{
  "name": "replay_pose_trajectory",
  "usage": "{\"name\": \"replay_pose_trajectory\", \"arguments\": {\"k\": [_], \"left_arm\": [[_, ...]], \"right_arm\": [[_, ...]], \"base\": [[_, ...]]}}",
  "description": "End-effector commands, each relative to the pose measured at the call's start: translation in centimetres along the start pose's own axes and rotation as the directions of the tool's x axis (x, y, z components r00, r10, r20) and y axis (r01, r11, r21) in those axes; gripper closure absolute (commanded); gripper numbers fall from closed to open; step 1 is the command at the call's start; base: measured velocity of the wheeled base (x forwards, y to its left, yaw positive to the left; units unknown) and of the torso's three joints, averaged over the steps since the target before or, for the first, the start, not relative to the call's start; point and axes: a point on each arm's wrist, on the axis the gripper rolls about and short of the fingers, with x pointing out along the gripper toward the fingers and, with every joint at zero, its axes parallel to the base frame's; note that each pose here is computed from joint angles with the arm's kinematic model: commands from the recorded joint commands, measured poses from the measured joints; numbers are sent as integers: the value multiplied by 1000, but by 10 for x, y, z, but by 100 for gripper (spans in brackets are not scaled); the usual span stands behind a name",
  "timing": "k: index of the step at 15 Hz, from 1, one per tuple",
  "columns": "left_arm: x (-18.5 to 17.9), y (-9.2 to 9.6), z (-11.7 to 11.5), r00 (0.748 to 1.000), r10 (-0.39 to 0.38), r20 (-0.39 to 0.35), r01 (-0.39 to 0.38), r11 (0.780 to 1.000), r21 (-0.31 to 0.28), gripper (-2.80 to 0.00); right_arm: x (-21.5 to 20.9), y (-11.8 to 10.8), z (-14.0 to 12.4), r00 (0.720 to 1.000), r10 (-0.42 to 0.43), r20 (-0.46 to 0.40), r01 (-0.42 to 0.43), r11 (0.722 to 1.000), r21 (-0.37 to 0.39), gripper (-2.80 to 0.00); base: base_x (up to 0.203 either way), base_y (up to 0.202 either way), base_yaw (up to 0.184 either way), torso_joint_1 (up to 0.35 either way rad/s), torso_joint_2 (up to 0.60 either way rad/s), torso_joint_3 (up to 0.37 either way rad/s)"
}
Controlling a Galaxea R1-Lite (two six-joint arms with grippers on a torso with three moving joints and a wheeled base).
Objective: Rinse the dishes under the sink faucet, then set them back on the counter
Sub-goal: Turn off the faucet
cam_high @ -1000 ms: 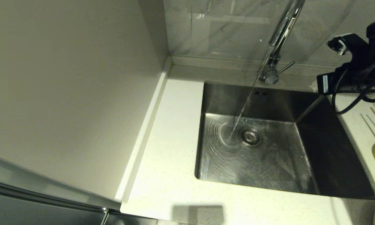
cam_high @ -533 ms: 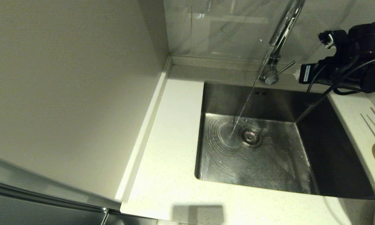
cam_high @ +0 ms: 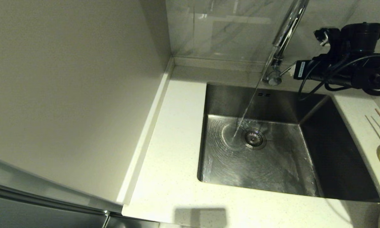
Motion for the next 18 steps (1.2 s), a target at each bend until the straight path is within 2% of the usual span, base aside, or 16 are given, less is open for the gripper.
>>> {"name": "replay_pose_trajectory", "arguments": {"k": [1,4,9,12,15,18], "left_arm": [[0,0,0,1000,0,2,0,1000,-1,0],[0,0,0,1000,0,2,0,1000,-1,0],[0,0,0,1000,0,2,0,1000,-1,0],[0,0,0,1000,0,2,0,1000,-1,0],[0,0,0,1000,0,2,0,1000,-1,0],[0,0,0,1000,0,2,0,1000,-1,0]], "right_arm": [[16,0,-5,1000,1,3,-1,1000,2,0],[27,0,-6,1000,0,18,0,1000,3,0],[22,-1,-1,1000,-4,25,4,1000,4,0],[-4,-11,12,999,-27,32,27,1000,3,0],[-43,-15,23,998,-51,-29,51,999,-13,0],[-96,-27,22,984,-128,-128,112,986,-127,0]], "base": [[0,0,0,0,0,0],[0,0,0,0,0,0],[0,0,0,0,0,0],[0,0,0,0,0,0],[0,0,0,0,0,0],[0,0,0,0,0,0]]}}
